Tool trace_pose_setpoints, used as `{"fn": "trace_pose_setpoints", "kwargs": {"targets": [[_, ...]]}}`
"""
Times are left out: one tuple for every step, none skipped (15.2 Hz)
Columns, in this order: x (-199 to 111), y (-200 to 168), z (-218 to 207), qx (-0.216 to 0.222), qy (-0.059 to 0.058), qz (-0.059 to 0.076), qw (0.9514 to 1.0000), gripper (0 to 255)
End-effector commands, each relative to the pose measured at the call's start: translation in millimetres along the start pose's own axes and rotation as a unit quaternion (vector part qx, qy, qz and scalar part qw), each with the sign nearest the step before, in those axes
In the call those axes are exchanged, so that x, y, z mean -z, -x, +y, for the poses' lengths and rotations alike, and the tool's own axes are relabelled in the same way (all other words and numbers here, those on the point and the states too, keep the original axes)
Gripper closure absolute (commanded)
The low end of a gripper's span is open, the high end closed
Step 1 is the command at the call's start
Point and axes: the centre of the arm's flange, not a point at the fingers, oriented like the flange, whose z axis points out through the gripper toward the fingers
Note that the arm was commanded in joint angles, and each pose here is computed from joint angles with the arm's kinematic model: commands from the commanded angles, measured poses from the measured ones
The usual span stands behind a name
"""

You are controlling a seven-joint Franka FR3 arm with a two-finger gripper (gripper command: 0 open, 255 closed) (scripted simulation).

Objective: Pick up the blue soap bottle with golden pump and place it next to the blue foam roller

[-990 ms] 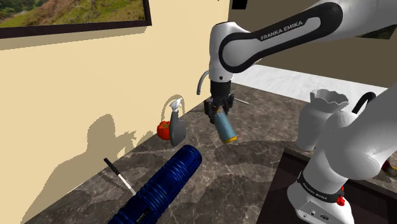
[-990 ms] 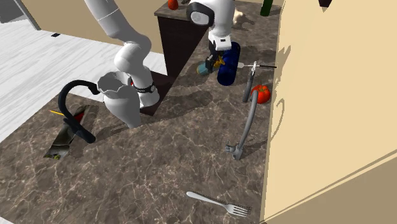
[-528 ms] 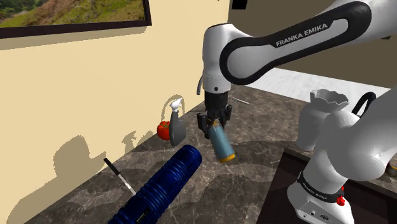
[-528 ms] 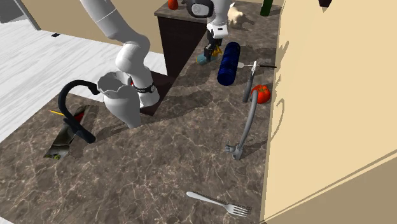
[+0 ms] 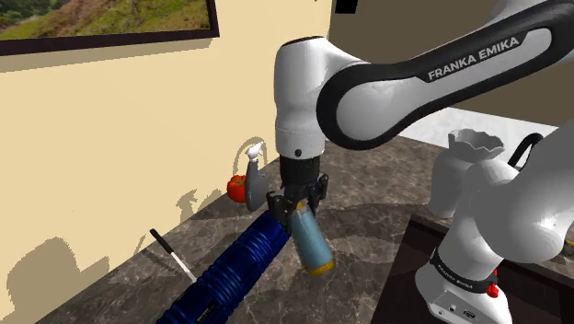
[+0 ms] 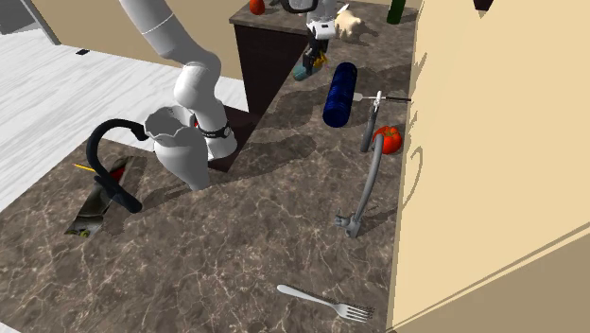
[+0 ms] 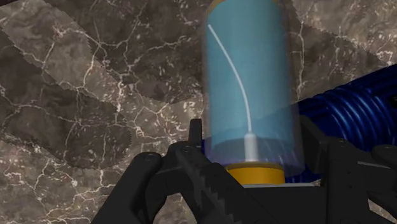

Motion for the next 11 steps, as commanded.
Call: {"fn": "trace_pose_setpoints", "kwargs": {"targets": [[-5.0, 15.5, -23.5, -0.001, 0.0, 0.0, 1.0, 255], [-6.6, 22.9, -34.3, -0.001, 0.0, 0.0, 1.0, 255], [-8.1, 30.3, -45.1, -0.001, 0.0, 0.0, 1.0, 255], [-9.6, 37.6, -56.0, -0.001, 0.0, 0.0, 1.0, 255], [-11.2, 45.0, -66.8, -0.001, 0.0, 0.0, 1.0, 255], [-12.7, 52.4, -77.6, -0.001, 0.0, 0.0, 1.0, 255], [-14.2, 59.8, -88.5, -0.001, 0.0, 0.0, 1.0, 255], [-15.7, 67.2, -99.3, -0.001, 0.0, 0.0, 1.0, 255], [-17.3, 74.6, -110.1, -0.001, 0.0, 0.0, 1.0, 255], [-18.8, 82.0, -121.0, -0.001, 0.0, 0.0, 1.0, 255], [-20.3, 89.4, -131.8, -0.001, 0.0, 0.0, 1.0, 255]]}}
